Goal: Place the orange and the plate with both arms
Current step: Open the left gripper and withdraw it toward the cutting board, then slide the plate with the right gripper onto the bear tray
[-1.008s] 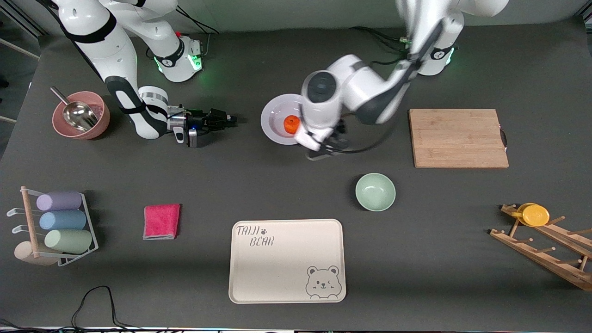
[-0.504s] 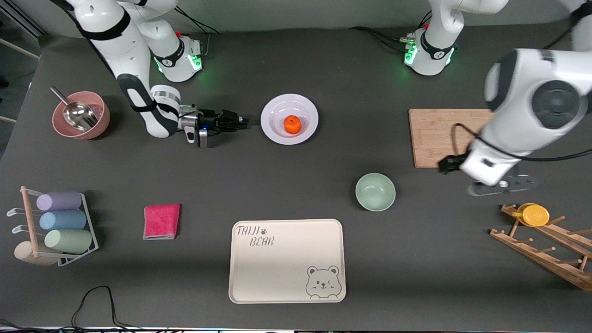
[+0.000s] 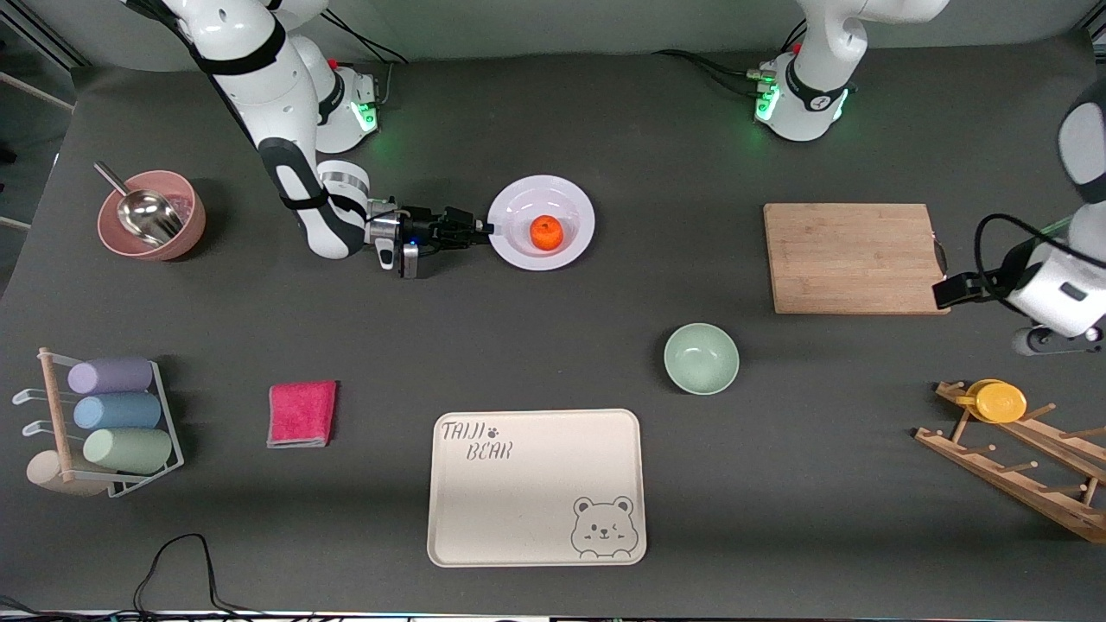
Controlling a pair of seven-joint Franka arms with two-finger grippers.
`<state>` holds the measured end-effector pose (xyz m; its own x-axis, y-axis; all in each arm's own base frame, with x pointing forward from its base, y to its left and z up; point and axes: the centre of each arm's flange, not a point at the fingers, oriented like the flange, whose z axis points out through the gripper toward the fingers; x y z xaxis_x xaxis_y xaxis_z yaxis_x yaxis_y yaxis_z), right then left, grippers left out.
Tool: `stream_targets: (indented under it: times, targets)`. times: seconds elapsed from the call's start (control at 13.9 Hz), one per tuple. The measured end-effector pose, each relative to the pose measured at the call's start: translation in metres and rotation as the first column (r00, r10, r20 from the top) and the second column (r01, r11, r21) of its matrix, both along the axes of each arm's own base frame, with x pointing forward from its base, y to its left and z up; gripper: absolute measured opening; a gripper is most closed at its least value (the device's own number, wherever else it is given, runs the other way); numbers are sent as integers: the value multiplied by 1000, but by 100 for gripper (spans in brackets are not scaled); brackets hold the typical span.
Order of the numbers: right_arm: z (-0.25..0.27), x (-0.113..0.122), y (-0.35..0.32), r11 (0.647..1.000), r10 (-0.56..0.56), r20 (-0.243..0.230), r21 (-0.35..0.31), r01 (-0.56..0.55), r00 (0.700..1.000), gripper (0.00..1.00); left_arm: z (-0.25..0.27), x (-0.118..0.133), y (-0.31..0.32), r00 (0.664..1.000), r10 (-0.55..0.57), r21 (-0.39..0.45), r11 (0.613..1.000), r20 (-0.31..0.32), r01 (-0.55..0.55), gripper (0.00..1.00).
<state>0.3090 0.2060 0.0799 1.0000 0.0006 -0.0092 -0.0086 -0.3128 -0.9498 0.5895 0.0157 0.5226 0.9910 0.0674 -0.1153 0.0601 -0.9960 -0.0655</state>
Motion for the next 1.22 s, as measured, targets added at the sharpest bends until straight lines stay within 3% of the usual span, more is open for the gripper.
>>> stream_targets:
  times: [0.22,0.43,0.5,0.65,0.86,1.22]
  targets:
    - [0,0,2,1000,3,0,2,-3,1000,43,15,-2,-19,999,-35,-16,999,-14,35,100]
    - [-1,1,5,1000,7,0,5,-7,1000,17,20,-2,-26,999,-52,7,999,-17,52,100]
    - [-2,1,6,1000,9,0,6,-9,1000,16,24,-2,-24,998,-53,19,998,-15,53,100]
    - [-1,2,8,1000,10,3,10,-10,1000,5,32,-3,-23,998,-52,27,998,-23,52,100]
    - [4,12,11,1000,4,22,22,-4,1000,5,45,-9,-26,997,-53,27,998,-52,54,100]
    - [80,70,-6,997,5,37,76,-8,999,5,34,-4,-82,988,-144,25,989,-58,145,100]
